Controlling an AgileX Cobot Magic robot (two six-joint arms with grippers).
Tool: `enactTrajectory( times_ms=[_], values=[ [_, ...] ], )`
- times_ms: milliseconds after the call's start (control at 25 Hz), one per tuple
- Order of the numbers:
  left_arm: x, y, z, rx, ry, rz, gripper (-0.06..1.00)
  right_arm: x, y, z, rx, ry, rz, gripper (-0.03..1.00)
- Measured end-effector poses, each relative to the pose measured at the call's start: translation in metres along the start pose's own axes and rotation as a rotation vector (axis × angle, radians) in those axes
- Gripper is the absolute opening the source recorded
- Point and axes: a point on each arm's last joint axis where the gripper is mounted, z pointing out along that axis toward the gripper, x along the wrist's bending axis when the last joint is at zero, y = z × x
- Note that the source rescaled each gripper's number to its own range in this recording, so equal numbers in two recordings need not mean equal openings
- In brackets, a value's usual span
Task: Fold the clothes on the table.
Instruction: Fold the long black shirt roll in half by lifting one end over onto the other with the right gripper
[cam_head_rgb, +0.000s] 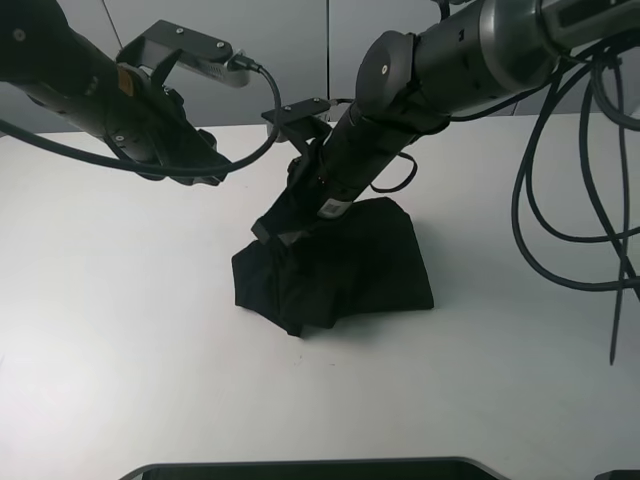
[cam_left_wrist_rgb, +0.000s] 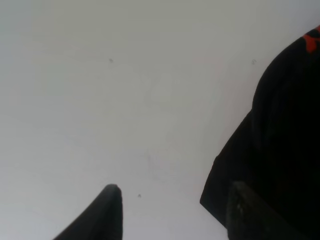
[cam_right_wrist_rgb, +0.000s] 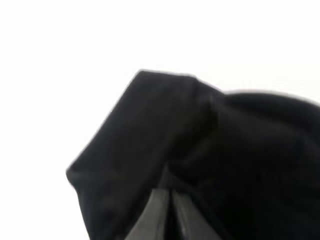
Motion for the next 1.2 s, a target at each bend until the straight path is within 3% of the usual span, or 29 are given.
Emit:
enactTrajectory(
  times_ms=[280, 640, 880, 1200],
  values=[
    [0.002, 0.0, 0.0, -0.001, 0.02, 0.041, 0.6, -0.004, 0.002, 0.029, 0.035, 0.06, 0.008, 0.0],
    [0.003, 0.0, 0.0, -0.002, 0.033, 0.066, 0.6, 0.005, 0.009, 0.007, 0.014, 0.081, -0.037, 0.0],
    [0.003, 0.0, 0.0, -0.002, 0.034, 0.069, 0.6, -0.002, 0.011, 0.014, -0.016, 0.034, -0.045, 0.0],
    [0.003, 0.0, 0.0, -0.002, 0.035, 0.071, 0.6, -0.013, -0.004, 0.049, 0.056, 0.021, -0.018, 0.0]
  ],
)
